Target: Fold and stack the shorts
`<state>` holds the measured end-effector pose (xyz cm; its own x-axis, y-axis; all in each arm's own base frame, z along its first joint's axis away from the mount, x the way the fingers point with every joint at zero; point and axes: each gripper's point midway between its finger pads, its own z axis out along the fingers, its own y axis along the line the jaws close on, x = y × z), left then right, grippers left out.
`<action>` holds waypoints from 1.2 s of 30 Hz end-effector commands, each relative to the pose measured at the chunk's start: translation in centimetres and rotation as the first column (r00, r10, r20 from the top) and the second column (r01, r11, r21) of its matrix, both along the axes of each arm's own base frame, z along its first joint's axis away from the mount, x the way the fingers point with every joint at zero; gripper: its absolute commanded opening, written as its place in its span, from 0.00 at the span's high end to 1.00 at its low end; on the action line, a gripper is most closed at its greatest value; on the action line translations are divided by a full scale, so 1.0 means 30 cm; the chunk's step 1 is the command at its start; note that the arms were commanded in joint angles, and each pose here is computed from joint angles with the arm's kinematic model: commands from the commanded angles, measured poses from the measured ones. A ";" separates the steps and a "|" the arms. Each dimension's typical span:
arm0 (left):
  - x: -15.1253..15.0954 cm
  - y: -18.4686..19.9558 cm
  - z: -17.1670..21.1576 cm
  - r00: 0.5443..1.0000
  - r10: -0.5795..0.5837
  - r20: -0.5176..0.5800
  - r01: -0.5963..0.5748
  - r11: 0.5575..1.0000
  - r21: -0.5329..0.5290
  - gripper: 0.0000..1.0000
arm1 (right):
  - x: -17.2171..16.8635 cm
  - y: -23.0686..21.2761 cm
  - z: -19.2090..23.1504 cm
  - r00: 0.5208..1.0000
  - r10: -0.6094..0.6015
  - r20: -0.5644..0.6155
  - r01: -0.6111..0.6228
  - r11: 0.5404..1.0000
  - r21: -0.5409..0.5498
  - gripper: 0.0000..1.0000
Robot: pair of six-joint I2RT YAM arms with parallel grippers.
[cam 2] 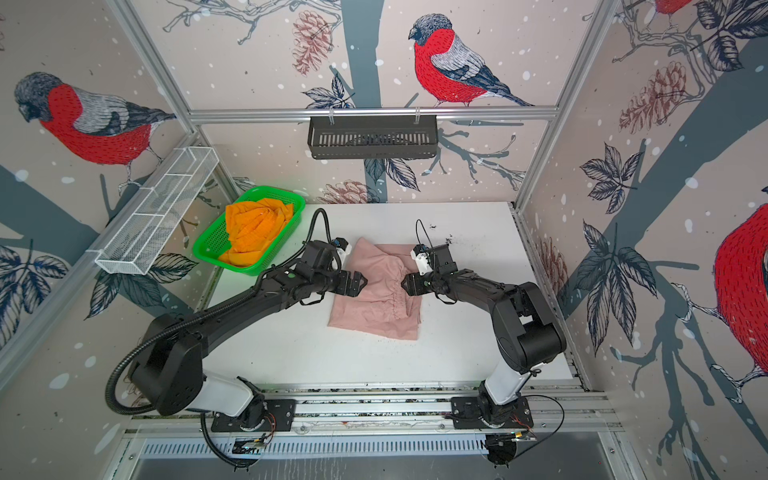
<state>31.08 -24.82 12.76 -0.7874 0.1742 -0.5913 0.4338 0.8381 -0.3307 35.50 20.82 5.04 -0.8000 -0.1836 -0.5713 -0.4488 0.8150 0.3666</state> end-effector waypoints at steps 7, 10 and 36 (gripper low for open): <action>-0.147 -0.017 -0.122 0.997 -0.034 -0.075 0.031 0.999 -0.038 0.03 | 0.020 0.064 -0.011 0.998 0.056 0.007 -0.056 0.994 0.089 0.46; -0.196 -0.022 -0.169 0.993 -0.060 -0.099 0.058 0.998 -0.019 0.03 | 0.006 0.051 -0.016 0.999 0.035 0.008 -0.036 0.995 0.095 0.54; 0.146 0.097 -0.061 0.995 0.056 0.080 -0.070 0.980 0.186 0.03 | -0.279 -0.086 0.233 0.968 -0.240 0.067 0.234 0.968 0.085 0.34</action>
